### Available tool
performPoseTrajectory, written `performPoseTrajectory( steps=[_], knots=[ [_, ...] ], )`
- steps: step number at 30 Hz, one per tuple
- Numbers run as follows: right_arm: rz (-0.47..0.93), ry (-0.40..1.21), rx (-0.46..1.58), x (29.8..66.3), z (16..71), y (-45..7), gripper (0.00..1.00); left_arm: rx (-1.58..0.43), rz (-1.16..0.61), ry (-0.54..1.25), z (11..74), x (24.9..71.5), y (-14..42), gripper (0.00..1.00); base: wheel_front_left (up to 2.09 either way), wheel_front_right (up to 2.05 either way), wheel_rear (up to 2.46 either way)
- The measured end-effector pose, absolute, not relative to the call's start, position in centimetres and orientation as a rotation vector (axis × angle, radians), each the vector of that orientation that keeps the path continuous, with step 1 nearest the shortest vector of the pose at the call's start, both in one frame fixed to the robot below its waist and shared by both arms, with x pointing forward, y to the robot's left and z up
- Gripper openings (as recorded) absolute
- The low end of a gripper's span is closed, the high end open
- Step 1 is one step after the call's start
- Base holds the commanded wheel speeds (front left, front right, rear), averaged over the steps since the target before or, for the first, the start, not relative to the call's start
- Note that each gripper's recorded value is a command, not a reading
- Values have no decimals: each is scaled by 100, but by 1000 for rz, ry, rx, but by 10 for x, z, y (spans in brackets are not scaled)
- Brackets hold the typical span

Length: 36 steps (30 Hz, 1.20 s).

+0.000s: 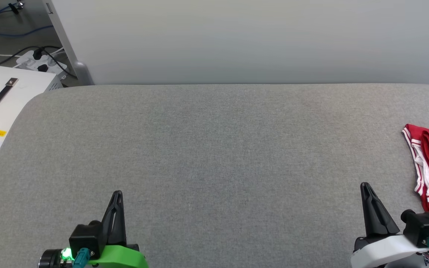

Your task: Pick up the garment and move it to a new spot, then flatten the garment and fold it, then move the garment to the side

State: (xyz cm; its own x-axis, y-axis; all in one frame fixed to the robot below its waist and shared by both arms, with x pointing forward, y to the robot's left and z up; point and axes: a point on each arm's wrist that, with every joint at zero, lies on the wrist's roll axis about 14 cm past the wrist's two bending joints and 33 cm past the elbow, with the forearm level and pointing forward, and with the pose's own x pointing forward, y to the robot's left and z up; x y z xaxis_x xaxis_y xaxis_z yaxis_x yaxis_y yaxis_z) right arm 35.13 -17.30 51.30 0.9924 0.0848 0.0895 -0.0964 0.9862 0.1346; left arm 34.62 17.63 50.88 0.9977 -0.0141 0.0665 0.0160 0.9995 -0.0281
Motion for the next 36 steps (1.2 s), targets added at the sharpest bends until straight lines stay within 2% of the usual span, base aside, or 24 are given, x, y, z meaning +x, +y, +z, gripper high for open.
performPoseTrajectory(
  steps=[36],
  knots=[
    [109,-44,81,356,514,-168,0,-2,-15,-31,510,352,176,0,0,0,0]
  ],
)
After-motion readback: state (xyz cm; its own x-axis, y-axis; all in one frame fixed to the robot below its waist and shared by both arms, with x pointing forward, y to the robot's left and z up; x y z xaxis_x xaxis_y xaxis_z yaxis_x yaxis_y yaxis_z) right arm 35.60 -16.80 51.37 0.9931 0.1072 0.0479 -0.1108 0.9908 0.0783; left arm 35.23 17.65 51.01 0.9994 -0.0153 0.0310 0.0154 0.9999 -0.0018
